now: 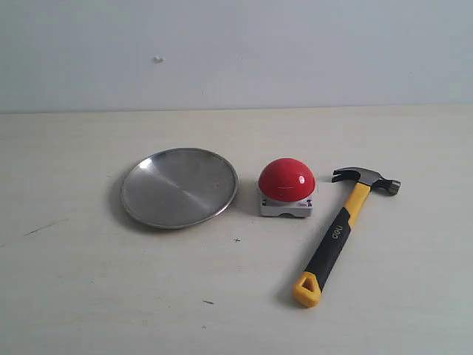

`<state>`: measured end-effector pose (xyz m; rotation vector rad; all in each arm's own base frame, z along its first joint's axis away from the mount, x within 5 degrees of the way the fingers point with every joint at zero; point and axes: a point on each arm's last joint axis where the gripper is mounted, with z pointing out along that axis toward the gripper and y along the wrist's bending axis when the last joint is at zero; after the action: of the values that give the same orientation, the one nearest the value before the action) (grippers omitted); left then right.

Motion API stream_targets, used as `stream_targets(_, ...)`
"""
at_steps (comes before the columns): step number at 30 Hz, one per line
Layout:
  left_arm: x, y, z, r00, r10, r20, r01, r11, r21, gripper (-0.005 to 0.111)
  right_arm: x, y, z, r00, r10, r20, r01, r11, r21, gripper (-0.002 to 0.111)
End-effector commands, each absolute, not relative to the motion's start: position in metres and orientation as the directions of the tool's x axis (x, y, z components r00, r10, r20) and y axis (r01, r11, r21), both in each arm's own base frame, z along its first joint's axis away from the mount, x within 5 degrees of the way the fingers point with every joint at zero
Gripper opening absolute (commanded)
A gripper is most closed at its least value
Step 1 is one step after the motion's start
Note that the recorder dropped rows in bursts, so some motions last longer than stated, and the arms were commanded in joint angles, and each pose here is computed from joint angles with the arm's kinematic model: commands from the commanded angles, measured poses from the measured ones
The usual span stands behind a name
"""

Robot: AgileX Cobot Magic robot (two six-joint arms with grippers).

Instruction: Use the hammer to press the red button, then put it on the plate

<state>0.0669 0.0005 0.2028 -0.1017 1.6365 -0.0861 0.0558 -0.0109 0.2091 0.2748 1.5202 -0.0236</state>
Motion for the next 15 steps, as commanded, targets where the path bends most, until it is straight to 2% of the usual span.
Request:
stream_targets(1, 0.0668, 0.0004, 0.2028, -0.066, -0.122, -0.990, -0.013, 0.992, -0.122, 0.000, 0.0554, -0.0106, 0.2079, 0.060, 0.157, -0.986, 0.181, 0.969, 0.166, 0.000)
stream_targets(8, 0.0668, 0.0004, 0.2028, -0.066, -0.122, -0.990, -0.013, 0.992, -0.122, 0.000, 0.0554, -0.0106, 0.2079, 0.060, 0.157, -0.986, 0.181, 0.969, 0.166, 0.000)
stream_targets(9, 0.0668, 0.0004, 0.2028, -0.066, -0.122, -0.990, -0.013, 0.992, -0.122, 0.000, 0.0552, -0.0108, 0.2116, 0.077, 0.029, -0.997, 0.188, 0.981, 0.043, 0.000)
stream_targets(10, 0.0668, 0.0004, 0.2028, -0.066, -0.122, -0.990, -0.013, 0.992, -0.122, 0.000, 0.0551, -0.0107, 0.2132, 0.086, -0.012, -0.996, 0.191, 0.982, 0.005, 0.000)
stream_targets(15, 0.0668, 0.0004, 0.2028, -0.066, -0.122, -0.990, -0.013, 0.992, -0.122, 0.000, 0.0550, -0.0106, 0.2147, 0.104, -0.008, -0.995, 0.189, 0.982, 0.012, 0.000)
